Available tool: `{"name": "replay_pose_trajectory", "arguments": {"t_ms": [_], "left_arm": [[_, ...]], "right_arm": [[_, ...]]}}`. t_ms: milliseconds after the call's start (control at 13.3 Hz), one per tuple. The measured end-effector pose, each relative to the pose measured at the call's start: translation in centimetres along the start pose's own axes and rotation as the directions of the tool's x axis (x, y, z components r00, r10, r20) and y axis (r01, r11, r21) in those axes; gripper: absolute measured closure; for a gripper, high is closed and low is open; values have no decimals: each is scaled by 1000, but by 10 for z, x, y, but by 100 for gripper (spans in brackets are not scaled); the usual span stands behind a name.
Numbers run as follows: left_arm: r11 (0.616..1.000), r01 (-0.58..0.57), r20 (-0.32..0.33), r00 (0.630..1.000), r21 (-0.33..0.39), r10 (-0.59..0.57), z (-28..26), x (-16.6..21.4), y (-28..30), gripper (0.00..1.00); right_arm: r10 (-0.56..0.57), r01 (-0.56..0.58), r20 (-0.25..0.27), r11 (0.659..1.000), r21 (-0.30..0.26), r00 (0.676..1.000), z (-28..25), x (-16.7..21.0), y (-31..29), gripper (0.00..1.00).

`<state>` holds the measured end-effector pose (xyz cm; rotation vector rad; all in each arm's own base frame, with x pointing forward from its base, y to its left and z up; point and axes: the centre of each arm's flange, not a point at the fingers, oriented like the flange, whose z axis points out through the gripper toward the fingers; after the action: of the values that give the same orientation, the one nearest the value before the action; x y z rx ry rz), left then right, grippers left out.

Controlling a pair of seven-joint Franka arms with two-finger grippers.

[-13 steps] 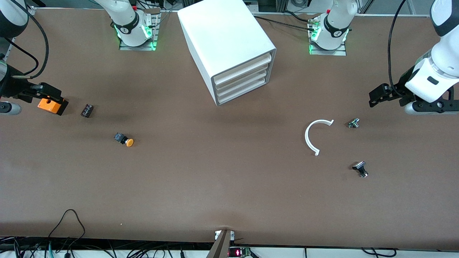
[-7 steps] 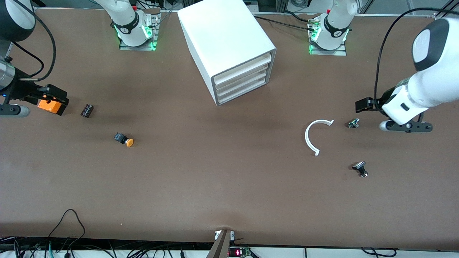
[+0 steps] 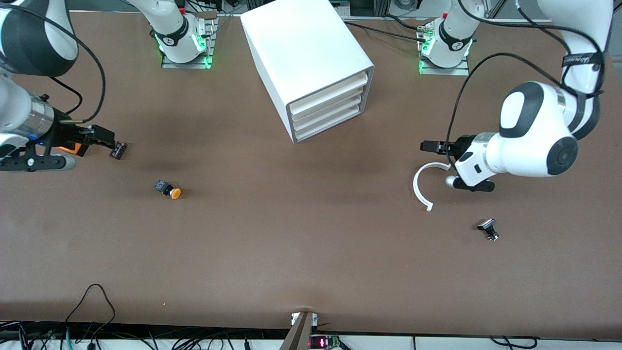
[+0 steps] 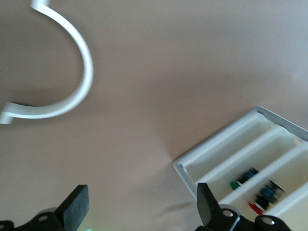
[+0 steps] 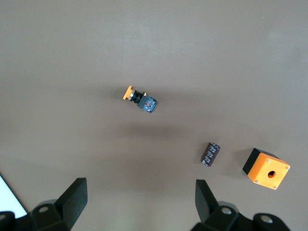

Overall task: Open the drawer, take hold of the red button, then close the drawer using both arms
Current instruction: 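Move the left gripper toward the white cabinet's drawer handle, then grasp the drawer handle with the left gripper while the right gripper approaches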

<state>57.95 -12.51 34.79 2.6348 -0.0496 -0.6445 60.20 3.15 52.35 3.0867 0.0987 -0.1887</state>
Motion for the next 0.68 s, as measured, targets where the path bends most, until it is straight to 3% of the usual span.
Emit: {"name": "replay_pose_trajectory", "arguments": {"t_ms": [151,377,527,678], "left_arm": [[991,-41,65,997,-129,50,37,2,-9,1],[933,-60,130,985,-354,113,99,1,-16,1],[898,-79,148,976,-433,157,135,-1,-16,4],[875,-136,147,963,-465,228,160,-4,-8,7]], "right_arm": [[-19,19,0,1000,11,1000,0,0,-11,0],[-84,84,4,996,3,996,2,0,-49,0],[-155,155,11,988,3,988,6,1,-64,0],[-286,286,10,958,19,958,7,1,-73,0]]}}
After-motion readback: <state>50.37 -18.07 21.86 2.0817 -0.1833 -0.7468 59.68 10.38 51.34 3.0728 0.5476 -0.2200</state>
